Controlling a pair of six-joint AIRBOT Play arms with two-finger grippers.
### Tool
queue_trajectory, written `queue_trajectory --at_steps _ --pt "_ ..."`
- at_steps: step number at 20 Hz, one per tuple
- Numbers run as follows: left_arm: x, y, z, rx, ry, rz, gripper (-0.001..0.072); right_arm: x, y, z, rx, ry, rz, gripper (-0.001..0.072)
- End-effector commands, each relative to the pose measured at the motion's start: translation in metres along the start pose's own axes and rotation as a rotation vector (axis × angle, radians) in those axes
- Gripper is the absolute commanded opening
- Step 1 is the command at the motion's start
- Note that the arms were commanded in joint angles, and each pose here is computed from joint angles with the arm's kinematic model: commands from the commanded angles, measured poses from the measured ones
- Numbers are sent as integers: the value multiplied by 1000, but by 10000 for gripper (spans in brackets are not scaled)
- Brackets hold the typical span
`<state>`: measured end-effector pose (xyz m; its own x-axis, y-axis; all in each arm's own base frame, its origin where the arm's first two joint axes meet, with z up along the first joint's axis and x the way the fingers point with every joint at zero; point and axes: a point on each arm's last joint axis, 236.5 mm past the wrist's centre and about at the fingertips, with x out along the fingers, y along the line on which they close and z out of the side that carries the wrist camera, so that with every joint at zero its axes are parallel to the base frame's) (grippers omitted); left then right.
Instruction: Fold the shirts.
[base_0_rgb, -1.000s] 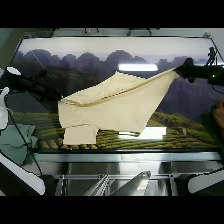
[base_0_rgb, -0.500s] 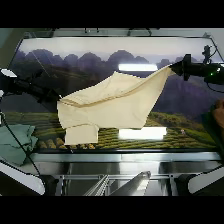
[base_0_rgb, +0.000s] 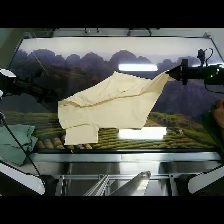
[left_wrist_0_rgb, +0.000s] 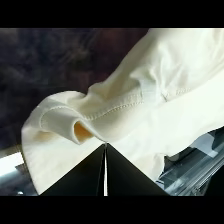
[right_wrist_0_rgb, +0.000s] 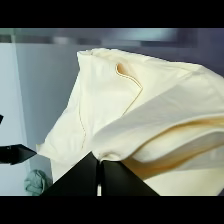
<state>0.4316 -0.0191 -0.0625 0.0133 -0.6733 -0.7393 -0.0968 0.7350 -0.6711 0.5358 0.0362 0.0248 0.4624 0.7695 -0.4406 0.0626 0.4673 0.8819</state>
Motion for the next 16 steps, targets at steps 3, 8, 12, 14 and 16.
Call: queue_trajectory --at_steps 3,8,12,14,16 --pt "-3 3 -9 20 35 4 257 -9 -2 -14 9 63 10 57" --pt "-18 37 -44 -62 159 94 256 -63 -24 -67 96 286 -10 274" --pt "2 49 -79 -116 264 102 256 -80 -81 -153 159 406 -260 386" --pt "25 51 -95 -137 309 97 256 -63 -87 -195 173 418 -246 475" --pt "46 52 -99 -112 310 116 256 -33 -91 -231 201 425 -214 475"
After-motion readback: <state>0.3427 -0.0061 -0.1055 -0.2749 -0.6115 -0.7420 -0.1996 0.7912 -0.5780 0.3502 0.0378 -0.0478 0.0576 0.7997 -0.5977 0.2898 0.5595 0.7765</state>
